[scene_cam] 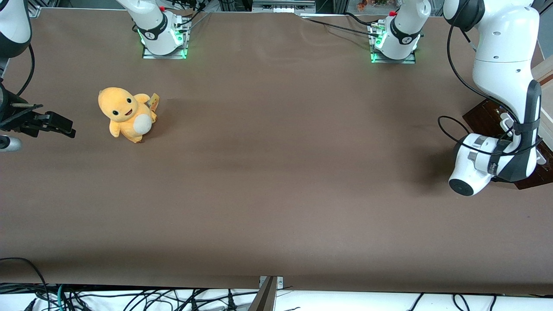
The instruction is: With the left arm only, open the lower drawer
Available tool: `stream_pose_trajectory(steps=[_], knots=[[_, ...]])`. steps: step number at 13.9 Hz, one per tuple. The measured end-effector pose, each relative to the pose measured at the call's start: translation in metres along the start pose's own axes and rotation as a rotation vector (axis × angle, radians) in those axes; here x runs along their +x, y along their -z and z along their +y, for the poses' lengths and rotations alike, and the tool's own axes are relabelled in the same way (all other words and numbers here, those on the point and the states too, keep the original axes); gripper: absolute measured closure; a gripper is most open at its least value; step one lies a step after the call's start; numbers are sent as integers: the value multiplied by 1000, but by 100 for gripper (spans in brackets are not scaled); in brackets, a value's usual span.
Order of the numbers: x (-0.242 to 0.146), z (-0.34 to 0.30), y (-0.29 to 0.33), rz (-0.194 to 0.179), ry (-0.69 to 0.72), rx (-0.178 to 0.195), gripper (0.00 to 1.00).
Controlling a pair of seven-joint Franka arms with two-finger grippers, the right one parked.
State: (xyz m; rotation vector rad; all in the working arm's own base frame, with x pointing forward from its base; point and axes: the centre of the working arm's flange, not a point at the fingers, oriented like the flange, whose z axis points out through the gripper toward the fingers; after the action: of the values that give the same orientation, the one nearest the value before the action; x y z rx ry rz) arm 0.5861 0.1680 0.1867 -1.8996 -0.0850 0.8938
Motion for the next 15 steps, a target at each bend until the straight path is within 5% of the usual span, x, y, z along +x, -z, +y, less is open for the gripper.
stream_pose_trajectory(steps=[15], knots=[[-5,21,42,44,1,40,70]])
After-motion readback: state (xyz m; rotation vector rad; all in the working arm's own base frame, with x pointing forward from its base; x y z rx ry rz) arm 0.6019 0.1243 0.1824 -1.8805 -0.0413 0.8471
